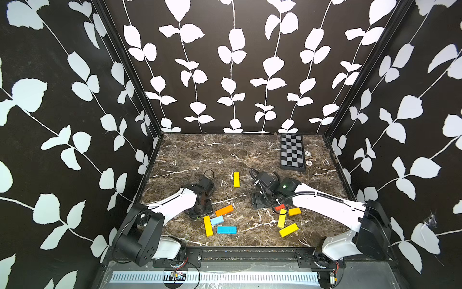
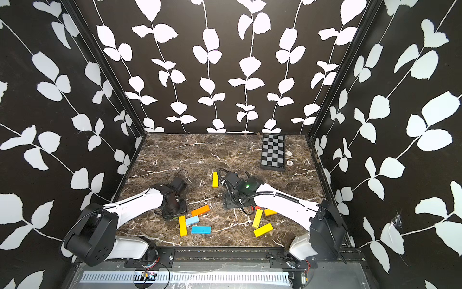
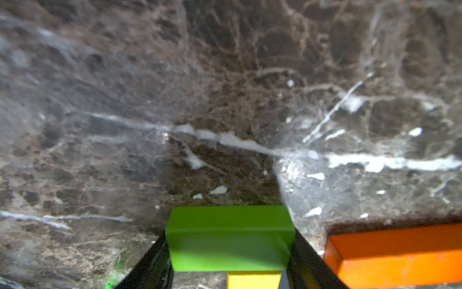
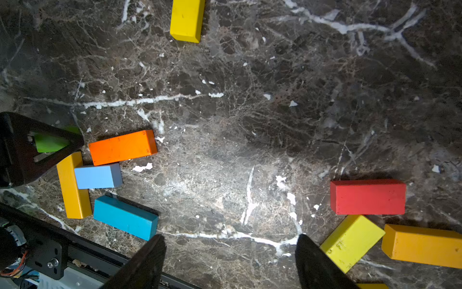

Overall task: Assemble the letter h with building blocks
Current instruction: Pick up the building block from the center of the board, then place the building block at the center of the board, then assemble the building block at the center of the board, then adjust the building block at the center of the board.

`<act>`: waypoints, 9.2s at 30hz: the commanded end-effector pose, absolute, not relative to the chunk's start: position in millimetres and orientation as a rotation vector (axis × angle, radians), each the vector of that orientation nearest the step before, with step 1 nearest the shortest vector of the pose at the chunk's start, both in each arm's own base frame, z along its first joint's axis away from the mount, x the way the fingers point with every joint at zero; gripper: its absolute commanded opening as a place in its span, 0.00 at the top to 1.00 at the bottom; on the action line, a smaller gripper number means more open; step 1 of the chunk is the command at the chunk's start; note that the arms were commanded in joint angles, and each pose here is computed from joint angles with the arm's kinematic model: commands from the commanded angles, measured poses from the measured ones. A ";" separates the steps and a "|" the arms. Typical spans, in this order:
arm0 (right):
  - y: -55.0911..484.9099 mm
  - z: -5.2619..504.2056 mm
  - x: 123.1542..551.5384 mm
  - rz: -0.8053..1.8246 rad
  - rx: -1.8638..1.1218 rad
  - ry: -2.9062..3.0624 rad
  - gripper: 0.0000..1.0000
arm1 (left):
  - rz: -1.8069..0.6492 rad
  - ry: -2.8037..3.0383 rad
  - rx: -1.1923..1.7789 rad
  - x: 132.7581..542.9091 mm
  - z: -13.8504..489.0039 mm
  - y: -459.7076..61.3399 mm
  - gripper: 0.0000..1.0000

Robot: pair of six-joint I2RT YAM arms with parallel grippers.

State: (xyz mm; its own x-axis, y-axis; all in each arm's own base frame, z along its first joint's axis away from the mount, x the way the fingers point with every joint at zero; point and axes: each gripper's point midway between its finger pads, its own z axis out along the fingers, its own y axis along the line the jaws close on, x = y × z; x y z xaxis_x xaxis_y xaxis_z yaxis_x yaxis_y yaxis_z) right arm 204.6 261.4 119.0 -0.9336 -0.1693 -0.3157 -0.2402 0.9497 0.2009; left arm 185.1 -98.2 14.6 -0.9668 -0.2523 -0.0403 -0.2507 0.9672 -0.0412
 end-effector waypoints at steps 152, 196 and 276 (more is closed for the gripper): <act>339.5 -22.4 318.9 0.013 -0.038 3.046 0.36 | -0.342 2.554 0.134 262.0 158.6 -154.7 0.12; 360.0 -7.5 314.7 0.046 -0.058 3.040 0.14 | -0.340 2.545 0.138 257.4 163.8 -151.2 0.08; 423.5 15.8 154.1 -0.073 -0.687 3.054 0.26 | 0.047 2.684 -1.103 189.7 97.6 32.6 0.14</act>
State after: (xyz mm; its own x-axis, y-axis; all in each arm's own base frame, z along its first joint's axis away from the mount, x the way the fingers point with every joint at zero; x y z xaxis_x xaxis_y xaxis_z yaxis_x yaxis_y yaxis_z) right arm 148.6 430.2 19.7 -0.8949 -0.4462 0.0091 -0.4463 0.8946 -0.0226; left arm 188.0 32.6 95.4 -0.6774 -0.7005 -0.2246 -0.7098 0.7026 -0.0502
